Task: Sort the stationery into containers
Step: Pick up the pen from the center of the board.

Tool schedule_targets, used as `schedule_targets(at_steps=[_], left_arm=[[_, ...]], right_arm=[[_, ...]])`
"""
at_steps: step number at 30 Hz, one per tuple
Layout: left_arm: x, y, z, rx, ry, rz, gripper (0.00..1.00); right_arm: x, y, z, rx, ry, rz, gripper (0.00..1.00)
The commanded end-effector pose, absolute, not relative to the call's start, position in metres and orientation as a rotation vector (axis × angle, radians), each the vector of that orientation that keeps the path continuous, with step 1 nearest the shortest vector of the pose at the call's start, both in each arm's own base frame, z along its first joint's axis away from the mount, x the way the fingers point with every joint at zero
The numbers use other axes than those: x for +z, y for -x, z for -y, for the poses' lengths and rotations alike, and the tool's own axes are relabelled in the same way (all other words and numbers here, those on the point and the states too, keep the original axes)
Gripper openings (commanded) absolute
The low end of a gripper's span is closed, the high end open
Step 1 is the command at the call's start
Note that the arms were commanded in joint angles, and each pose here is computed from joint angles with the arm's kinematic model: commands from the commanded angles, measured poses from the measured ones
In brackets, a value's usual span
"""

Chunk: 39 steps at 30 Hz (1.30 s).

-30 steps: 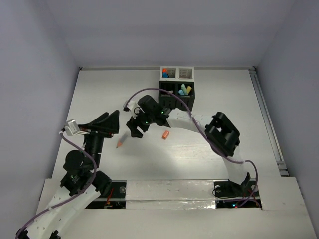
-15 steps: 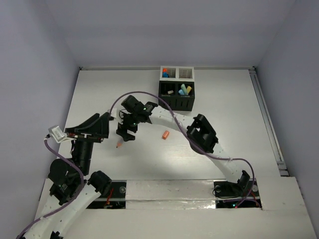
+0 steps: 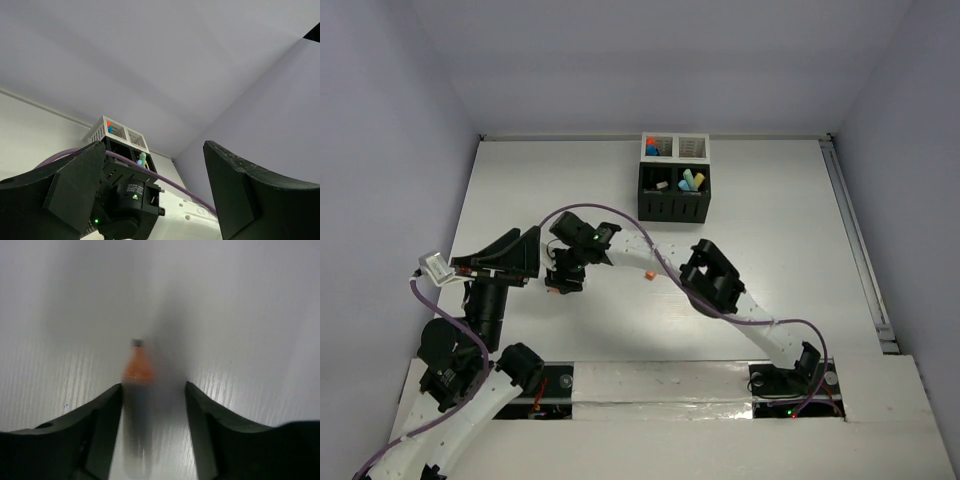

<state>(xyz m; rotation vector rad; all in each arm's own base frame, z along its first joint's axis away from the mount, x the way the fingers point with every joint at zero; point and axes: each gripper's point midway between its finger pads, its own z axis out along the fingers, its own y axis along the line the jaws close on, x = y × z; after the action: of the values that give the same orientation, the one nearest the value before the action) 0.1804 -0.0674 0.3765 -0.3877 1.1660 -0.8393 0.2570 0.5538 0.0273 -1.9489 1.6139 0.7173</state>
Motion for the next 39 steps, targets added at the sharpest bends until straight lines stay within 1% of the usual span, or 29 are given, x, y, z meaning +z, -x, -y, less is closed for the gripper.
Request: schedule_targets(at_steps=[1,2,3,4,5,6,8,9,13,14,15,16,17,18,19,22,23,24,25,26,27,28,29,31,32,33,36,38,39], left_arm=[[0.387,-0.176,0.064,-0.852,0.379,-1.124,0.77],[0.388,-0.176,0.065,-0.853,0.378,-1.123,0.76],[0.387,-0.176,0.065,-0.852,0.378,-1.126,0.76],[0.386,-0.176,0.066,-0.854,0.377,-1.126,0.76],[0.386,-0.176,0.066,-0.854,0.377,-1.126,0.76],[0.385,-0.178,0.067,-0.853,0.378,-1.13,0.76],[0.384,-0.178,0.068,-0.854,0.375,-1.135,0.76],[0.383,-0.179,0.069,-0.855,0.374,-1.138,0.76],[0.379,-0.181,0.073,-0.857,0.368,-1.156,0.76],[0.378,-0.182,0.074,-0.858,0.366,-1.162,0.76],[0.376,-0.183,0.075,-0.856,0.364,-1.17,0.76],[0.374,-0.184,0.077,-0.859,0.359,-1.176,0.76],[0.373,-0.185,0.079,-0.861,0.356,-1.184,0.75],[0.371,-0.186,0.081,-0.86,0.351,-1.192,0.74],[0.368,-0.188,0.085,-0.866,0.337,-1.207,0.72],[0.359,-0.193,0.101,-0.877,0.288,-1.259,0.67],[0.357,-0.195,0.105,-0.881,0.272,-1.277,0.65],[0.352,-0.197,0.111,-0.881,0.252,-1.304,0.63],[0.345,-0.202,0.123,-0.887,0.215,-1.351,0.61],[0.34,-0.204,0.129,-0.892,0.197,-1.378,0.6],[0.336,-0.207,0.135,-0.897,0.18,-1.402,0.6],[0.324,-0.212,0.147,-0.903,0.149,-1.458,0.6],[0.32,-0.214,0.154,-0.914,0.134,-1.477,0.56],[0.301,-0.221,0.169,-0.93,0.103,-1.549,0.53],[0.294,-0.223,0.173,-0.933,0.098,-1.569,0.51],[0.283,-0.228,0.179,-0.925,0.095,-1.603,0.48],[0.268,-0.234,0.185,-0.915,0.086,-1.646,0.44],[0.249,-0.24,0.192,-0.89,0.067,-1.707,0.4],[0.236,-0.245,0.197,-0.873,0.051,-1.751,0.39]], right_arm=[[-0.013,-0.263,-0.535,0.597,1.934,-1.709,0.55],[-0.004,-0.268,-0.534,0.57,1.901,-1.708,0.47],[-0.002,-0.27,-0.534,0.558,1.88,-1.707,0.35],[-0.005,-0.27,-0.532,0.555,1.867,-1.709,0.32],[0.005,-0.27,-0.534,0.57,1.843,-1.701,0.28],[0.012,-0.27,-0.538,0.588,1.819,-1.682,0.18],[0.022,-0.267,-0.54,0.626,1.784,-1.681,0.09],[0.028,-0.267,-0.542,0.637,1.759,-1.677,0.0],[0.077,-0.275,-0.558,0.687,1.607,-1.59,0.0],[0.081,-0.274,-0.555,0.691,1.58,-1.59,0.0],[0.098,-0.282,-0.558,0.708,1.512,-1.566,0.0],[0.129,-0.283,-0.559,0.722,1.46,-1.519,0.0],[0.131,-0.286,-0.551,0.728,1.42,-1.547,0.0],[0.147,-0.287,-0.551,0.737,1.381,-1.52,0.0],[0.183,-0.293,-0.546,0.744,1.311,-1.465,0.0],[0.203,-0.295,-0.525,0.711,1.203,-1.493,0.0],[0.225,-0.299,-0.512,0.695,1.151,-1.491,0.0],[0.226,-0.303,-0.502,0.663,1.098,-1.536,0.0],[0.21,-0.306,-0.486,0.624,1.087,-1.603,0.0],[0.217,-0.314,-0.47,0.552,1.01,-1.638,0.0],[0.209,-0.318,-0.457,0.534,0.957,-1.697,0.0],[0.199,-0.315,-0.446,0.512,0.937,-1.745,0.0],[0.183,-0.313,-0.427,0.458,0.897,-1.802,0.0],[0.167,-0.307,-0.409,0.44,0.813,-1.891,0.0],[0.145,-0.3,-0.393,0.405,0.8,-1.965,0.0],[0.14,-0.297,-0.38,0.374,0.741,-2.014,0.0],[0.113,-0.288,-0.342,0.253,0.659,-2.122,0.0],[0.108,-0.278,-0.322,0.219,0.637,-2.16,0.0],[0.097,-0.269,-0.311,0.209,0.627,-2.198,0.0]])
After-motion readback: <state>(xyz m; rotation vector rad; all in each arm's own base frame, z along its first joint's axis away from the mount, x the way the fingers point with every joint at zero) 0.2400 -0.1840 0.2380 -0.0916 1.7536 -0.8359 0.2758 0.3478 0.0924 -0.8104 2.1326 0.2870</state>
